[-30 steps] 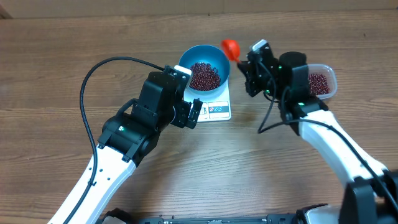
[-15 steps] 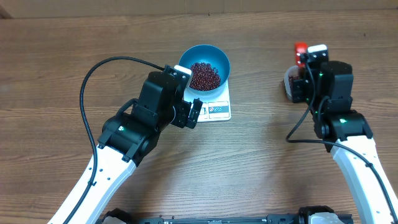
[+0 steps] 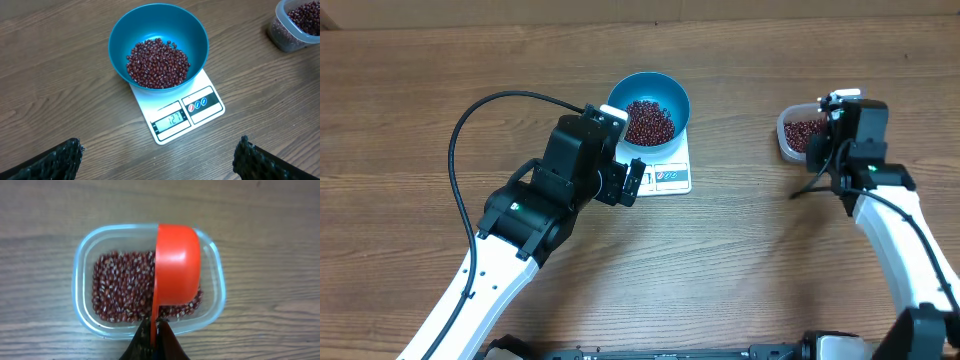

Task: Scoop item into bowl and weigh 150g on scale
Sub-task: 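Move the empty scoop right back over the bean tub, then dip the red scoop into the beans and scoop with the right gripper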

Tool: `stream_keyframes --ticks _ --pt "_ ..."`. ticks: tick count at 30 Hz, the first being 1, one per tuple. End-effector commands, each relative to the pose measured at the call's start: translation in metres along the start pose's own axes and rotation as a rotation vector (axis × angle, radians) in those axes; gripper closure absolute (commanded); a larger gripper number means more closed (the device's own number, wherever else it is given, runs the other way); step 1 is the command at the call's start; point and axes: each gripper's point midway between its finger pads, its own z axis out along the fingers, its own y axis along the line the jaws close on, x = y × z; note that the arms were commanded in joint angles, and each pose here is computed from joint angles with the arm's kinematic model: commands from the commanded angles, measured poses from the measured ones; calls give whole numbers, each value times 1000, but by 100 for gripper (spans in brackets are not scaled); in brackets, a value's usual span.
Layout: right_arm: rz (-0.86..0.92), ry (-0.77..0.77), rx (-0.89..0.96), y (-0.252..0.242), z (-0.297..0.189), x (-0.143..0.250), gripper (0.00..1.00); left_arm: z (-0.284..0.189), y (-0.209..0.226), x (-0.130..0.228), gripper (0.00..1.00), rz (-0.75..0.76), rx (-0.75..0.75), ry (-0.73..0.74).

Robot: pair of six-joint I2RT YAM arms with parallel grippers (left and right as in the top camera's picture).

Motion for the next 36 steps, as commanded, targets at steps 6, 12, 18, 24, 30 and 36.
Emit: stream_keyframes --ticks 6,12,18,24,30,36 --pt "-9 86 25 0 26 19 96 -4 2 -9 1 0 -10 -22" --pt "-77 121 70 -7 31 27 96 -4 2 -9 1 0 -10 -22" --pt "-103 130 104 -13 31 28 96 -4 2 -9 0 0 -10 -22" --pt "-121 153 85 -10 31 34 96 -4 2 -9 0 0 -10 -22" --pt "-126 195 -6 6 30 47 96 -4 2 -9 0 0 -10 -22" --pt "-109 190 -118 25 28 48 96 -4 2 -9 0 0 -10 -22"
